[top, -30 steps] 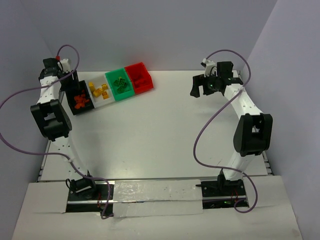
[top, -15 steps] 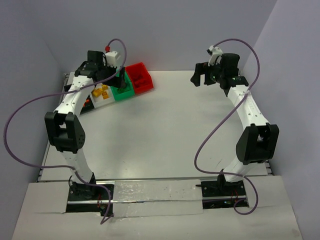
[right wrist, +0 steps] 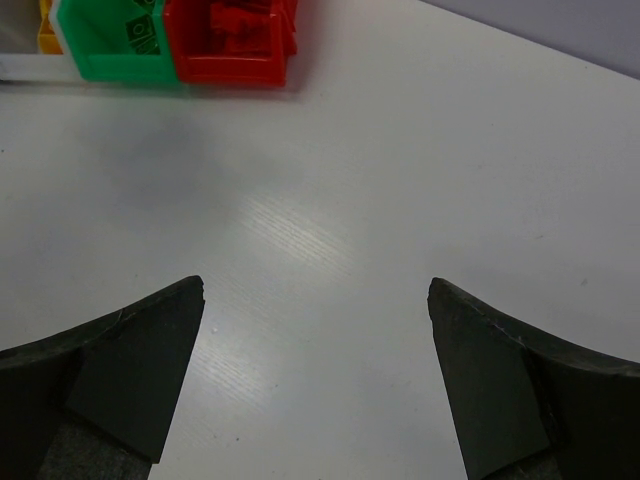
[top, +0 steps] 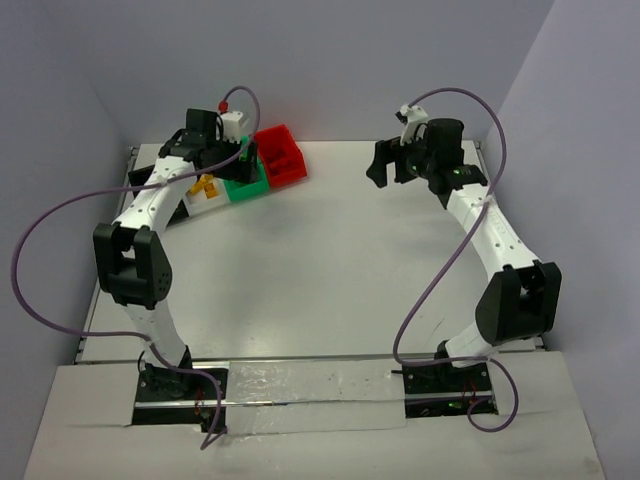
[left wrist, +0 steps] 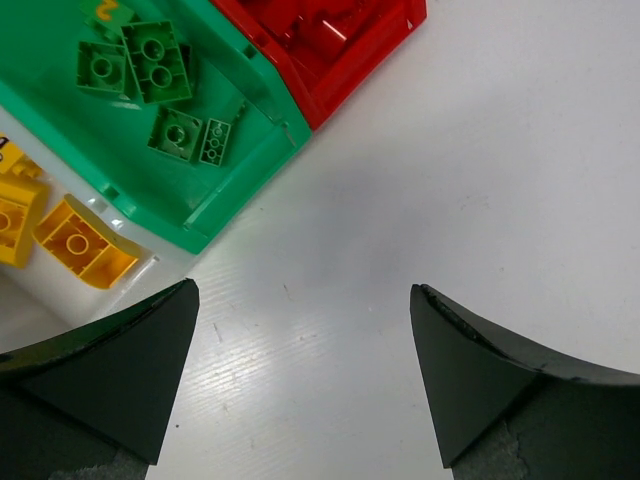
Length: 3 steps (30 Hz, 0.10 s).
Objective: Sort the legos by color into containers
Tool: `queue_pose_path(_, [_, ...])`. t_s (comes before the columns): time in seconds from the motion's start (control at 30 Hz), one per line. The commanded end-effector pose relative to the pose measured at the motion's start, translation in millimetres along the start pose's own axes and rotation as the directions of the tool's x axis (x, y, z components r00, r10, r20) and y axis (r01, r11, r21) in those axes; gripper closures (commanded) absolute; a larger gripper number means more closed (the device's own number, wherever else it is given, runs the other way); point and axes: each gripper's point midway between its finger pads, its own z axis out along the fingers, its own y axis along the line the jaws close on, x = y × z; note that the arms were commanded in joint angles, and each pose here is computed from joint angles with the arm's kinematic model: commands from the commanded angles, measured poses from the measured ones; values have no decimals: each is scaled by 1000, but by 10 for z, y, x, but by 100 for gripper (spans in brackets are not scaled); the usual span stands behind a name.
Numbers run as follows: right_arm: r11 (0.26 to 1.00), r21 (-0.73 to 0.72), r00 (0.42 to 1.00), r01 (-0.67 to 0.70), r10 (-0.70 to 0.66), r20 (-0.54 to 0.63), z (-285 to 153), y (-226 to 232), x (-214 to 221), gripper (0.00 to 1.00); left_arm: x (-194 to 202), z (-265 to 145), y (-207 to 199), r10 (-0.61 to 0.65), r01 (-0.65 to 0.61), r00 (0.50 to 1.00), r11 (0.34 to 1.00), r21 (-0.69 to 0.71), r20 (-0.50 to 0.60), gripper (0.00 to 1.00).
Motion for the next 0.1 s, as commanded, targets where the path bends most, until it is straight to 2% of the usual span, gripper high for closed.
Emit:
queue_pose_path(0.0, [999,15,997,39,-40,70,-127,23,-213,0,-311,-272,-33,22,-19,994,999,-28,111,5])
queue_pose_path(0.07, [999,13,997,37,-38,68,-127,27,-210,0,-310,-281,-44,26,-23,994,999,-22,109,5])
